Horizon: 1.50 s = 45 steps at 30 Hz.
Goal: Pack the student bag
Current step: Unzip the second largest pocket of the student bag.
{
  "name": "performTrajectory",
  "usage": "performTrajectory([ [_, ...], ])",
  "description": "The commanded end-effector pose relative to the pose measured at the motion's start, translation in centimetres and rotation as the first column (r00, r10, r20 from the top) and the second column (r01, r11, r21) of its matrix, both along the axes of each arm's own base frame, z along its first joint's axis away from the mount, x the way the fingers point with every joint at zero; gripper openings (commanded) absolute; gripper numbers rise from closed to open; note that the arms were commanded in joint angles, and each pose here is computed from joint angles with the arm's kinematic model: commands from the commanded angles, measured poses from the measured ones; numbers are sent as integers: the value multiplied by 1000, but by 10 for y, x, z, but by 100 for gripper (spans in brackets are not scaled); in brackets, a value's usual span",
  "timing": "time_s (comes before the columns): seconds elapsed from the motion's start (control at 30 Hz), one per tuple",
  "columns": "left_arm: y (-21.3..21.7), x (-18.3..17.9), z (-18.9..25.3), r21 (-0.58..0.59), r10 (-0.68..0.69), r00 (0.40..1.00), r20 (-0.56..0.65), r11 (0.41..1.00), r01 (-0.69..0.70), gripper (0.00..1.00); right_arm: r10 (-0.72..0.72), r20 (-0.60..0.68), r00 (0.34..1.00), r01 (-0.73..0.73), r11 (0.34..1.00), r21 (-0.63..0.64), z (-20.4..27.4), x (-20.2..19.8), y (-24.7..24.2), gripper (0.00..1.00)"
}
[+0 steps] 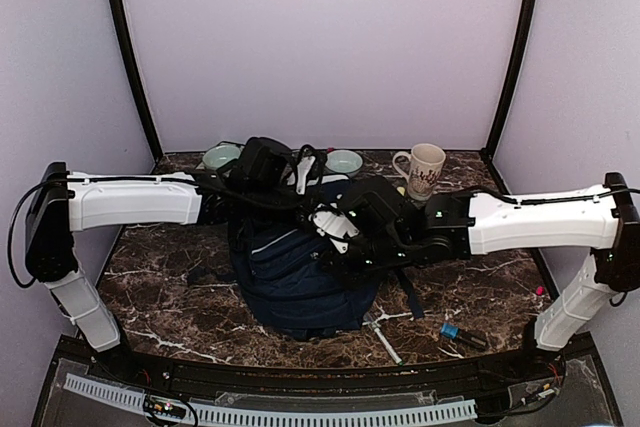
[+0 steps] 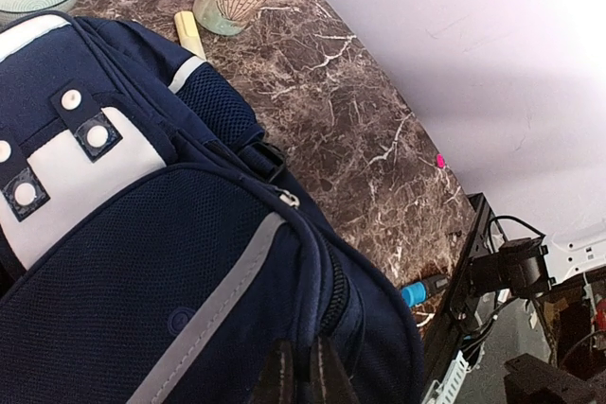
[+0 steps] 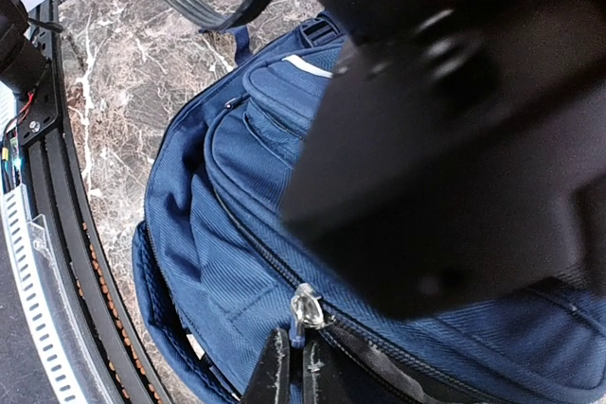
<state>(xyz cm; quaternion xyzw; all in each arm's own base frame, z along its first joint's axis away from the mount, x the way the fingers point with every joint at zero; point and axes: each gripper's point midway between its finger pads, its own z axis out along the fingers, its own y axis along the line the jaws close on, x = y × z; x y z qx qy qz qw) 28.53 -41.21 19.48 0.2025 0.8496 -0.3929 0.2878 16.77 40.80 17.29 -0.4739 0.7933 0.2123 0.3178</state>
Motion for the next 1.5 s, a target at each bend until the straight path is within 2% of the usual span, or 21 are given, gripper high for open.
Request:
performTrajectory([
  [0.0,6,28,86,-215,144,987,72,968,-125,0,104,43,994,-109,980,165,44,-25,28,0],
  [0.27,9,30,96,-294,195,981,7,938,-184,0,133,50,990,-140,969,204,53,-35,26,0],
  [0.43,15,39,102,-276,211,977,11,940,-200,0,199,66,978,-209,954,213,64,-45,44,0],
  [0.67,9,38,135,-371,167,986,28,917,-145,0,237,85,968,-246,962,116,38,-49,71,0],
  [1.07,31,34,150,-378,225,973,52,906,-189,0,182,100,978,-195,972,131,34,-60,73,0],
  [1.33,35,30,176,-476,242,970,25,856,-201,0,57,185,981,-80,990,116,40,-37,63,0],
  [1.47,36,37,186,-485,278,960,21,843,-234,0,-7,254,967,-21,994,107,50,-22,55,0],
])
